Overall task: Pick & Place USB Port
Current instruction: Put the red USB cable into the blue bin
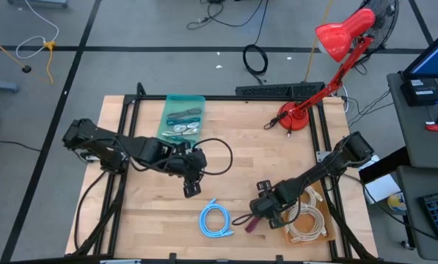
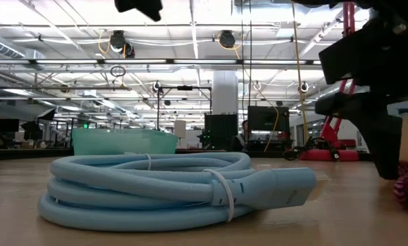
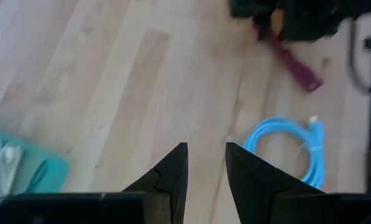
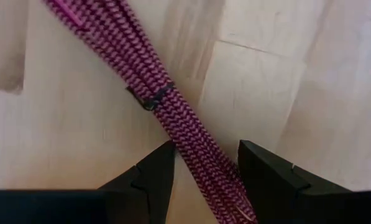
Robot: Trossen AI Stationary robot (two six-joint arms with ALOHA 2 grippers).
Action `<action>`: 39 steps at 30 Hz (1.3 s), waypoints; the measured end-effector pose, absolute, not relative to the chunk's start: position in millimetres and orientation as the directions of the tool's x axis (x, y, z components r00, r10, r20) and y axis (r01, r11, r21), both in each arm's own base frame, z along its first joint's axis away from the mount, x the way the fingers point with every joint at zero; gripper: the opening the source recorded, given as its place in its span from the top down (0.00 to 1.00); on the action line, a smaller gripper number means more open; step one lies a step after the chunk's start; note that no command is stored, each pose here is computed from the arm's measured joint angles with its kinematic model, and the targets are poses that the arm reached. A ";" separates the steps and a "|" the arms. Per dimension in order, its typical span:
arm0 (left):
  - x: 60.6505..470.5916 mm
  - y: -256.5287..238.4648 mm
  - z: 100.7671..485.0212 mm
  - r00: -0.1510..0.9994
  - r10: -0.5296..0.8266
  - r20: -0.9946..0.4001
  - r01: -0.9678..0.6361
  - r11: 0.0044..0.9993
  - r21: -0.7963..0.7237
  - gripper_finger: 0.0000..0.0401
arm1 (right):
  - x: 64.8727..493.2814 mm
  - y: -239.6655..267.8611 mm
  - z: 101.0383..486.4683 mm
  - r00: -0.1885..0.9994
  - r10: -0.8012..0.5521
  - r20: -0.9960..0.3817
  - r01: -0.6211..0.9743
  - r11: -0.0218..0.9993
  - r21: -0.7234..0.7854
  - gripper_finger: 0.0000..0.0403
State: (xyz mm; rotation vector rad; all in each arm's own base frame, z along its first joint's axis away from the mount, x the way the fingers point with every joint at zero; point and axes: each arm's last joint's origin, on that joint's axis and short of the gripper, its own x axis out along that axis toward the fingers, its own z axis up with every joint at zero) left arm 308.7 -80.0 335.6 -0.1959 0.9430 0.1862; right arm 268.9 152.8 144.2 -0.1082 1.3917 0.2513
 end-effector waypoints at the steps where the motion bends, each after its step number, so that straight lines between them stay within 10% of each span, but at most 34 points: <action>1: 309.9 -81.6 336.6 0.589 0.066 -0.805 -0.239 0.966 -0.096 0.72 | 269.1 152.4 143.6 0.162 0.096 -0.982 -0.226 0.972 0.058 0.59; 12: 312.0 -86.7 343.6 0.652 0.041 -0.757 -0.239 0.959 -0.154 0.72 | 279.0 135.6 143.5 0.198 0.042 -0.979 -0.081 0.996 0.026 0.96; 25: 287.4 -75.4 391.4 0.827 0.128 -0.547 -0.292 0.930 -0.223 0.72 | 293.7 87.8 190.8 0.421 0.030 -0.906 0.222 0.966 0.135 0.97; 39: 231.0 -53.9 457.4 0.950 0.220 -0.221 -0.273 0.929 -0.250 0.72 | 256.1 15.2 344.3 0.957 -0.129 -0.260 0.242 0.850 0.468 0.97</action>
